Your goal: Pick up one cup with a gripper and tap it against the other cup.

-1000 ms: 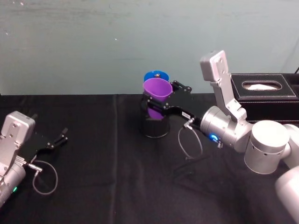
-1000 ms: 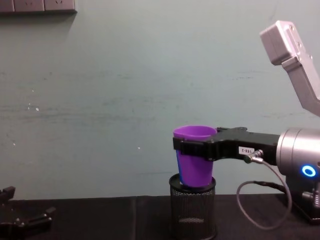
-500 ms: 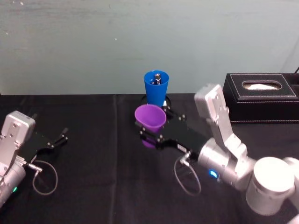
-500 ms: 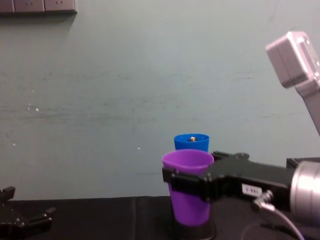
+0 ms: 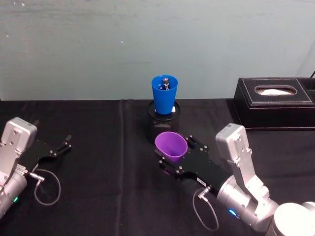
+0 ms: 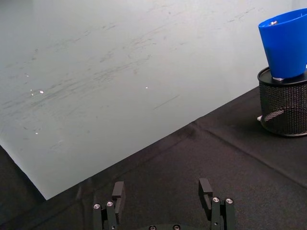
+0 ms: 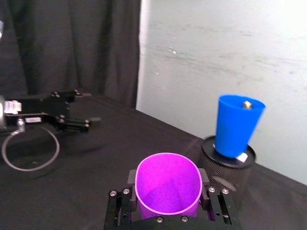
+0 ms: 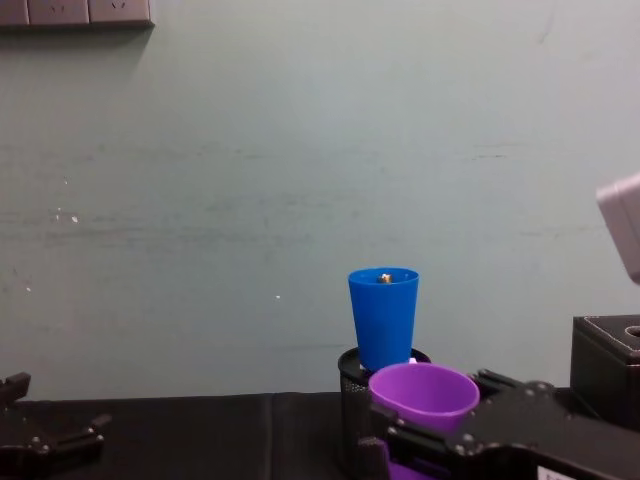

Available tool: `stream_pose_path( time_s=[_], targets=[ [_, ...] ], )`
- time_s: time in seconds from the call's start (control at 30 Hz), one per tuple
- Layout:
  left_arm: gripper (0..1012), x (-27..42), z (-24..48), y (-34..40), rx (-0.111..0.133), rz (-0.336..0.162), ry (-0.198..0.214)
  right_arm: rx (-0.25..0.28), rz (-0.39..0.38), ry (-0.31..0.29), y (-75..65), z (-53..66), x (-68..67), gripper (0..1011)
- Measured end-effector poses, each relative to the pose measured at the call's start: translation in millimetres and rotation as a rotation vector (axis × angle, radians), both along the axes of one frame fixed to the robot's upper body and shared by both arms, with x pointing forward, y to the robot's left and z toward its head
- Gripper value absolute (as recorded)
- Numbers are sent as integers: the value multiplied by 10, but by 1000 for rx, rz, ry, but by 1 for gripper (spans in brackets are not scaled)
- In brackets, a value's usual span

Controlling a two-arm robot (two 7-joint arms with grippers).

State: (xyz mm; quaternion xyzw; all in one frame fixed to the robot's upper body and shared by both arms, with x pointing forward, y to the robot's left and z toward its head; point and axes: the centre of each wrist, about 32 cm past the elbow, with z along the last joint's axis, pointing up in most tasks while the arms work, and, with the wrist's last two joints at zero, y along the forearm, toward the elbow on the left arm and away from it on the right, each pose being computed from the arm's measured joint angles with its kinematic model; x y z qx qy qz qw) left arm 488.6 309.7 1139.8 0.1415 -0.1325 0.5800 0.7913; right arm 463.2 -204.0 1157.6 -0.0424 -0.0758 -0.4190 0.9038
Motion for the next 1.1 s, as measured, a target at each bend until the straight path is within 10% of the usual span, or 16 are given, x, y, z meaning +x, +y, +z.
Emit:
stream_pose_path(
  time_s=[0.47,1.1],
  targets=[
    [1000,0,0,0,0,0,0,26,-87,23,4,-383,16,723],
    [1000,0,0,0,0,0,0,47,-85,52,36,-550,89,723]
  ],
)
